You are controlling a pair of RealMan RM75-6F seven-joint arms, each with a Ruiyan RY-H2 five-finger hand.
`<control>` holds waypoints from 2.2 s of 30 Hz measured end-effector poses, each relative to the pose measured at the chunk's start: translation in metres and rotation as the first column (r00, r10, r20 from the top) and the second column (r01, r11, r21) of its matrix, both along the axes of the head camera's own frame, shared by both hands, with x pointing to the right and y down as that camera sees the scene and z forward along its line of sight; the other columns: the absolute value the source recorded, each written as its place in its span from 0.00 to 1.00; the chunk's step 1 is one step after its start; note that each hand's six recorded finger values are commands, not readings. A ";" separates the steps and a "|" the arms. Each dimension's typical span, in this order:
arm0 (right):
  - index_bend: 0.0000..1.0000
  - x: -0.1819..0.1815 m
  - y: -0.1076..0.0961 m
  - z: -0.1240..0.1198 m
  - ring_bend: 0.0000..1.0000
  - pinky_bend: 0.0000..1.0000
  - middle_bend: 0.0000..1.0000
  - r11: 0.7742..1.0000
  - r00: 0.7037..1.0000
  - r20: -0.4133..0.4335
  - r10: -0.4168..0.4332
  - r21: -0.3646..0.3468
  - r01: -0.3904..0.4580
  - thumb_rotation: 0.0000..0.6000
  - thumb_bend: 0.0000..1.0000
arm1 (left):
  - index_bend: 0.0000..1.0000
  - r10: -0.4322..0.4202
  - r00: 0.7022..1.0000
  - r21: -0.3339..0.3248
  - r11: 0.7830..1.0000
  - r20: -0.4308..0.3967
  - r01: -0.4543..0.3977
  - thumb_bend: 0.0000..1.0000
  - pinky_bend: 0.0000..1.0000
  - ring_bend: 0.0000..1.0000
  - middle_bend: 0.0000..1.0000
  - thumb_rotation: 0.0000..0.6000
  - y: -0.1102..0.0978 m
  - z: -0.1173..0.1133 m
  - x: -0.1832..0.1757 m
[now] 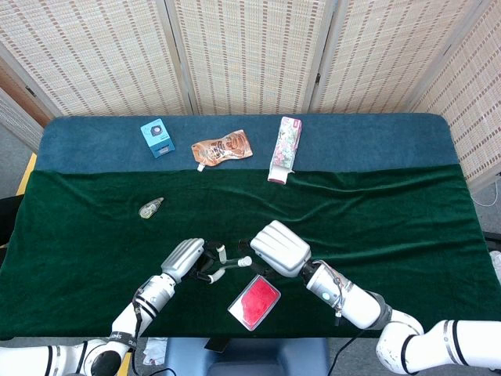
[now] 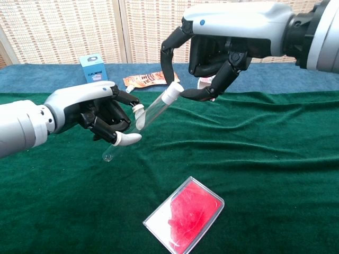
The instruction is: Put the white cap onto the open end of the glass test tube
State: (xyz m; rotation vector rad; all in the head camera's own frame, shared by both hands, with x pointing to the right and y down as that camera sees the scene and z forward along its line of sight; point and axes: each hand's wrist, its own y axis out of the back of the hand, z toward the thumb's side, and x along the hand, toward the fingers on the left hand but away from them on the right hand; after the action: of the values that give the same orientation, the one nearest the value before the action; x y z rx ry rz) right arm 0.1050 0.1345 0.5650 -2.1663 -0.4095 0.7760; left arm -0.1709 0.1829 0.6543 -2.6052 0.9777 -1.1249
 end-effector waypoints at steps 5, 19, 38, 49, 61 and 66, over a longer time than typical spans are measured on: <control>0.45 0.002 -0.001 0.004 1.00 1.00 1.00 1.000 1.000 0.000 0.003 0.003 -0.003 1.00 0.66 | 0.75 -0.005 1.000 0.000 1.000 0.008 0.005 0.49 0.82 0.83 0.92 1.00 -0.001 0.003 -0.003; 0.09 0.002 0.000 0.012 1.00 1.00 1.00 1.000 1.000 -0.004 0.003 -0.011 -0.003 1.00 0.48 | 0.75 0.021 0.997 0.041 0.999 0.070 -0.024 0.49 0.82 0.83 0.92 1.00 -0.001 0.012 -0.011; 0.09 0.107 -0.032 -0.008 1.00 1.00 1.00 0.970 0.967 -0.093 0.237 0.083 -0.230 1.00 0.48 | 0.75 0.092 0.897 0.195 0.962 0.432 -0.192 0.49 0.82 0.83 0.92 1.00 -0.017 0.045 -0.065; 0.09 0.137 -0.029 -0.003 1.00 1.00 1.00 0.953 0.948 -0.105 0.300 0.068 -0.294 1.00 0.48 | 0.74 0.121 0.794 0.225 0.924 0.596 -0.310 0.48 0.82 0.83 0.92 1.00 -0.021 0.067 -0.058; 0.09 0.144 -0.026 -0.003 1.00 1.00 1.00 0.943 0.940 -0.072 0.333 0.043 -0.331 1.00 0.48 | 0.62 0.176 0.719 0.179 0.904 0.672 -0.388 0.48 0.82 0.82 0.92 1.00 -0.018 0.085 -0.043; 0.09 0.146 -0.026 -0.003 1.00 1.00 1.00 0.941 0.938 -0.068 0.339 0.035 -0.338 1.00 0.48 | 0.55 0.194 0.702 0.159 0.901 0.685 -0.403 0.48 0.82 0.82 0.92 1.00 -0.016 0.088 -0.041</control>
State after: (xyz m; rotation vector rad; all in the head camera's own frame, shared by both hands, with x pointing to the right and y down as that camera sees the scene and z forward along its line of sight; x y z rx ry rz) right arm 0.2506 0.1090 0.5624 -2.0641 -0.7634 1.0302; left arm -0.2121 0.1664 0.7428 -1.7979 0.4761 -1.4956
